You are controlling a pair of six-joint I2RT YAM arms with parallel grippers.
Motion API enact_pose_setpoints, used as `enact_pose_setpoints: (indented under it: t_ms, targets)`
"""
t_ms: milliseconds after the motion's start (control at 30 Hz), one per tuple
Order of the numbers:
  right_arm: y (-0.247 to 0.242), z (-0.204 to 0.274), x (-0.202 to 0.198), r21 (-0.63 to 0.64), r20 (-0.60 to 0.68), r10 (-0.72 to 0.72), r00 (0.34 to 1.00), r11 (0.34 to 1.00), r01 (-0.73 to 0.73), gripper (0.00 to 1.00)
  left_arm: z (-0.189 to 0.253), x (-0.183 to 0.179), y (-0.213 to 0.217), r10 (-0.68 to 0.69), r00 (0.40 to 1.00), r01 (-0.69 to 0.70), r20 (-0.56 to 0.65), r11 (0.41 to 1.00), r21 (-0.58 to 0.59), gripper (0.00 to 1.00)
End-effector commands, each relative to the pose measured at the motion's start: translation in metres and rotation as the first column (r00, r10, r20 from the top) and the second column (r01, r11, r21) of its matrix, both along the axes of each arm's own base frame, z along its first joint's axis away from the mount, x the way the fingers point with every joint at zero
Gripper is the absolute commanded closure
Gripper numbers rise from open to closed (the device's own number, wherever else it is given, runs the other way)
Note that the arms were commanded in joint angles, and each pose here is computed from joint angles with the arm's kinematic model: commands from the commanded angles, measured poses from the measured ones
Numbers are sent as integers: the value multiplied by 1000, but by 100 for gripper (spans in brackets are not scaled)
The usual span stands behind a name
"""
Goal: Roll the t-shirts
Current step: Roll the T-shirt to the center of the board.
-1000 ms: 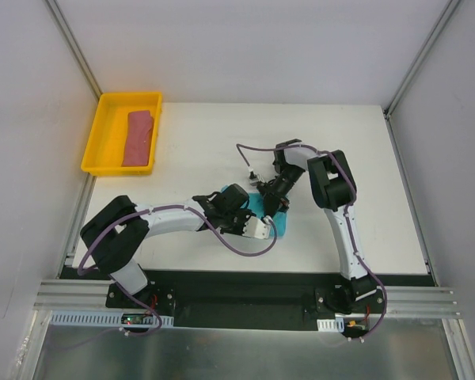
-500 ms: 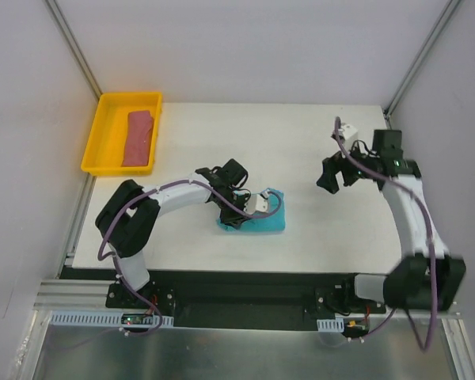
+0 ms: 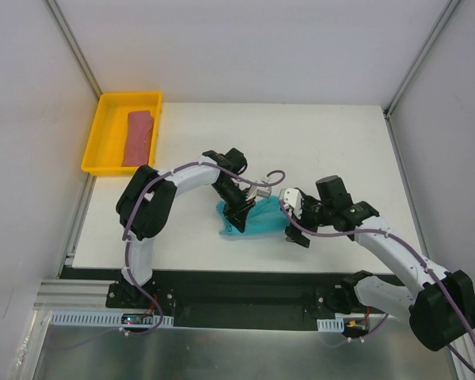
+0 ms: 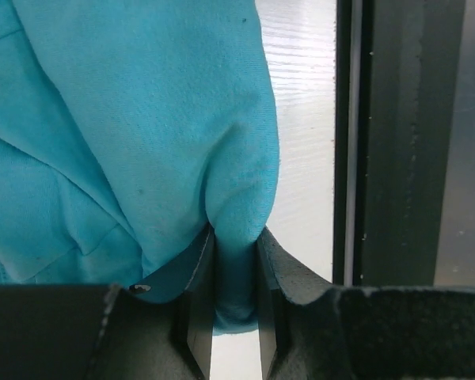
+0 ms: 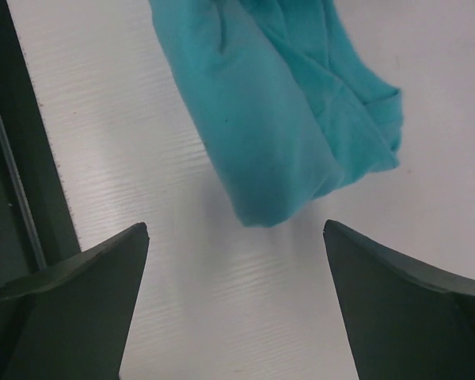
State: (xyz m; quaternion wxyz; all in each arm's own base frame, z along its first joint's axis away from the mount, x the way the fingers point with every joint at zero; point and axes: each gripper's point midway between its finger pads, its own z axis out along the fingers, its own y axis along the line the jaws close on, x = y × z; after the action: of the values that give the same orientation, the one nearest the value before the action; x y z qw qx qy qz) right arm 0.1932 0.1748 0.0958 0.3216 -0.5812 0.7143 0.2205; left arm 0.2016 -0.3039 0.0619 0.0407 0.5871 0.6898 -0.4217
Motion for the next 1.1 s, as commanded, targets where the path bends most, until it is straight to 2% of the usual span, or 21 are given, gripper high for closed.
enact_pose_setpoints:
  t_ms: [0, 133, 233, 467, 567, 600, 633, 667, 700, 800, 933, 967, 1067]
  targets:
    - [22, 28, 29, 22, 242, 107, 964, 993, -115, 4, 18, -10, -3, 13, 992, -19, -124, 999, -42, 85]
    - [36, 12, 21, -13, 248, 200, 948, 979, -203, 4, 18, -9, -3, 24, 989, -31, -143, 999, -43, 84]
    - [42, -5, 15, -38, 204, 245, 948, 969, -242, 4, 18, -5, -4, 35, 987, -43, -156, 998, -46, 84]
    - [46, -36, 27, -119, 190, 241, 952, 968, -222, 1, 19, -3, -2, 47, 984, -58, -172, 997, -55, 83]
    - [45, -40, 32, -143, 179, 233, 956, 967, -209, 13, 19, -4, 0, 50, 981, -63, -186, 996, -63, 83]
    - [44, -42, 31, -156, 158, 239, 958, 964, -215, 27, 19, -6, 2, 55, 978, -68, -200, 996, -62, 82]
    - [46, -39, 32, -160, 151, 250, 956, 961, -226, 36, 20, -4, 3, 62, 977, -77, -206, 995, -65, 82]
    - [40, -46, 21, -178, 83, 273, 958, 950, -255, 45, 21, -4, 4, 71, 973, -87, -219, 994, -68, 82]
    - [39, -45, 17, -179, 56, 285, 957, 946, -271, 60, 22, -5, 6, 80, 968, -98, -238, 993, -63, 82]
    - [31, -36, -10, -153, -95, 340, 936, 924, -351, 76, 31, -5, 11, 116, 945, -142, -307, 988, -65, 86]
    - [15, -25, -46, -104, -327, 399, 857, 886, -452, 81, 42, -22, 21, 156, 876, -178, -456, 984, -5, 95]
    - [6, -21, -61, -96, -417, 387, 822, 881, -463, 82, 41, -25, 22, 165, 857, -182, -489, 983, 13, 96]
    - [0, -19, -68, -61, -567, 352, 745, 884, -463, 84, 37, -31, 25, 194, 804, -187, -562, 980, 71, 98]
